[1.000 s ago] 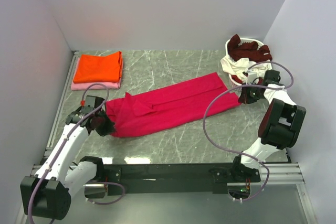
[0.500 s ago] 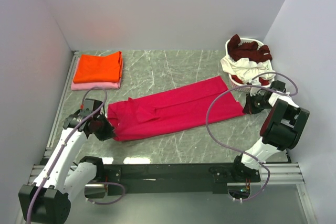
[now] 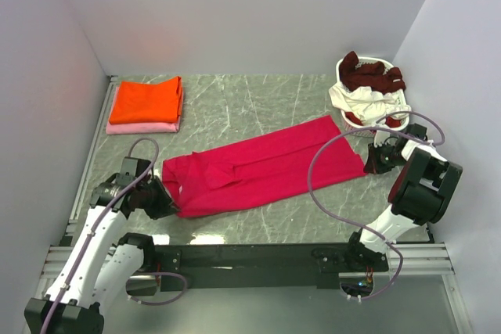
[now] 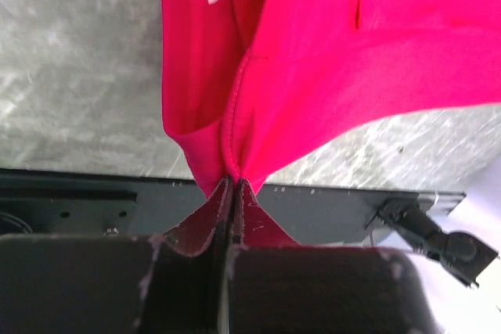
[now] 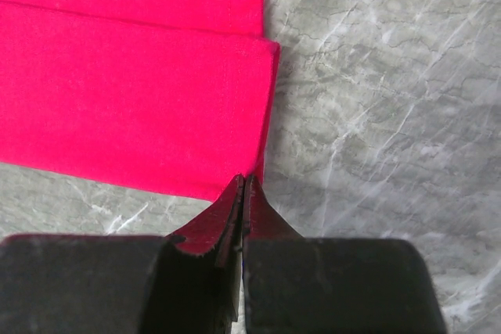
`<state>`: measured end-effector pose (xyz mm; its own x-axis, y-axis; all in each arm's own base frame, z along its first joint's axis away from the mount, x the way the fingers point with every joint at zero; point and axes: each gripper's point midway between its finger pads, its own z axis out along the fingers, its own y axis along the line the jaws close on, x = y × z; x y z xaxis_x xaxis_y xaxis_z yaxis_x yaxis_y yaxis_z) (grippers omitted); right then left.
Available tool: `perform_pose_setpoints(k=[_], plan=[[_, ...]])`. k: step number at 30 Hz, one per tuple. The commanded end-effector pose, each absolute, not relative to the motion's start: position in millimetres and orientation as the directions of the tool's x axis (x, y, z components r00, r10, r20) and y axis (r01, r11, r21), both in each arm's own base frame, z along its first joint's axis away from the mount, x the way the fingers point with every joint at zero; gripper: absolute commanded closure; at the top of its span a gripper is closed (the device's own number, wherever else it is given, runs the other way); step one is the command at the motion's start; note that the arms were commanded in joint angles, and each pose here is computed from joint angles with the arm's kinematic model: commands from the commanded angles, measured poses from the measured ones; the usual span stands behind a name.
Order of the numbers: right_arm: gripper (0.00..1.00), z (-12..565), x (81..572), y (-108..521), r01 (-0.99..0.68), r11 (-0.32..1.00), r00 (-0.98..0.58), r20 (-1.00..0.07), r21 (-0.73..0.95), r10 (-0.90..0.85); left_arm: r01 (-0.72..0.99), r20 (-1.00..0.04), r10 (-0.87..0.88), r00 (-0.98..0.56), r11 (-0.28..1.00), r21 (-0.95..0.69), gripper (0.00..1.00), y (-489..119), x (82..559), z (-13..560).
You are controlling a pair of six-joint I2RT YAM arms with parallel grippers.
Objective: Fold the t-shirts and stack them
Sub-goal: Fold the tshirt
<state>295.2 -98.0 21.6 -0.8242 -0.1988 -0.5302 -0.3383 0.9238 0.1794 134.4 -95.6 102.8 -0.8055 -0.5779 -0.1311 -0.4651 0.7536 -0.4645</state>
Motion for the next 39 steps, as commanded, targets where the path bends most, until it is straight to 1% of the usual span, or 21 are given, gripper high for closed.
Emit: perform_pose_setpoints(k=[1,4,5,6,7,8,9,10,11,13,15,17,18,22,23,25,26,30,33,38,39], plan=[[1.00,34.2,296.8,-108.5,-0.350,0.931,-0.796,-0.558,0.106,-0.236,-0.444,-0.070,-0.538,-0.840,0.756,-0.481,0.97,-104.2,119.1,101.8],[0.98,37.4,294.8,-112.5,-0.347,0.934,-0.793,-0.558,0.083,-0.245,-0.416,-0.082,-0.520,-0.851,0.760,-0.500,0.91,-106.1,117.3,113.2],[0.95,40.3,293.1,-112.7,-0.348,0.934,-0.791,-0.558,0.076,-0.249,-0.404,-0.089,-0.515,-0.853,0.757,-0.513,0.82,-107.5,117.6,119.0],[0.93,41.7,291.5,-113.4,-0.350,0.934,-0.792,-0.554,0.069,-0.256,-0.371,-0.123,-0.510,-0.851,0.751,-0.547,0.70,-109.6,119.6,133.0],[0.89,44.6,290.8,-114.9,-0.352,0.934,-0.789,-0.555,0.056,-0.264,-0.365,-0.135,-0.514,-0.847,0.747,-0.555,0.64,-109.3,118.2,140.3],[0.80,51.2,291.1,-116.4,-0.353,0.935,-0.779,-0.563,0.032,-0.275,-0.351,-0.151,-0.517,-0.843,0.740,-0.573,0.59,-110.4,118.4,149.0],[0.77,53.4,289.9,-116.8,-0.354,0.935,-0.777,-0.563,0.020,-0.282,-0.316,-0.196,-0.522,-0.830,0.730,-0.605,0.54,-111.3,121.2,165.5],[0.74,57.5,290.3,-118.8,-0.351,0.936,-0.772,-0.567,0.004,-0.287,-0.307,-0.214,-0.530,-0.821,0.724,-0.617,0.52,-111.2,122.2,173.2],[0.67,64.9,290.6,-119.3,-0.350,0.937,-0.763,-0.576,-0.012,-0.293,-0.299,-0.234,-0.535,-0.812,0.725,-0.621,0.51,-109.8,123.5,178.7],[0.62,76.0,294.3,-116.1,-0.361,0.932,-0.747,-0.591,-0.024,-0.305,-0.245,-0.297,-0.525,-0.798,0.732,-0.636,0.51,-109.1,129.9,194.9],[0.57,84.4,295.7,-108.1,-0.388,0.921,-0.734,-0.592,-0.036,-0.332,-0.183,-0.405,-0.517,-0.754,0.758,-0.626,0.50,-102.4,146.7,211.2],[0.56,94.1,301.0,-79.9,-0.480,0.876,-0.691,-0.602,-0.033,-0.402,-0.116,-0.498,-0.502,-0.707,0.778,-0.618,0.50,-98.8,162.3,227.1],[0.56,97.9,303.5,-64.6,-0.535,0.844,-0.658,-0.609,-0.037,-0.443,-0.051,-0.588,-0.494,-0.641,0.792,-0.609,0.48,-95.5,179.5,245.6],[0.55,118.3,305.1,31.6,-0.773,0.634,-0.454,-0.666,-0.036,-0.592,0.057,-0.754,-0.490,-0.438,0.822,-0.567,0.31,-84.9,220.4,285.2],[0.55,127.4,302.3,79.5,-0.858,0.509,-0.326,-0.690,-0.072,-0.647,0.069,-0.771,-0.488,-0.408,0.826,-0.559,0.29,-83.5,227.3,289.2],[0.55,138.1,299.3,126.1,-0.902,0.417,-0.222,-0.709,-0.110,-0.669,0.080,-0.819,-0.459,-0.344,0.855,-0.513,0.26,-77.5,246.4,295.6],[0.55,144.8,293.2,170.4,-0.939,0.307,-0.104,-0.723,-0.155,-0.683,0.074,-0.838,-0.427,-0.340,0.876,-0.477,0.26,-74.2,254.6,292.7],[0.54,160.7,281.7,269.3,-0.958,0.165,0.056,-0.720,-0.233,-0.692,-0.013,-0.902,-0.338,-0.270,0.938,-0.347,0.25,-47.5,273.5,289.1],[0.54,152.9,275.0,330.8,-0.964,0.087,0.116,-0.689,-0.253,-0.716,-0.105,-0.929,-0.284,-0.239,0.958,-0.266,0.24,-24.6,274.2,279.0],[0.54,112.4,274.7,384.7,-0.959,0.028,0.151,-0.593,-0.281,-0.791,-0.199,-0.942,-0.268,-0.201,0.953,-0.229,0.22,-3.3,261.7,258.6],[0.54,112.1,273.8,392.6,-0.957,0.015,0.167,-0.589,-0.291,-0.791,-0.195,-0.945,-0.266,-0.189,0.954,-0.229,0.18,-2.9,260.8,256.6]])
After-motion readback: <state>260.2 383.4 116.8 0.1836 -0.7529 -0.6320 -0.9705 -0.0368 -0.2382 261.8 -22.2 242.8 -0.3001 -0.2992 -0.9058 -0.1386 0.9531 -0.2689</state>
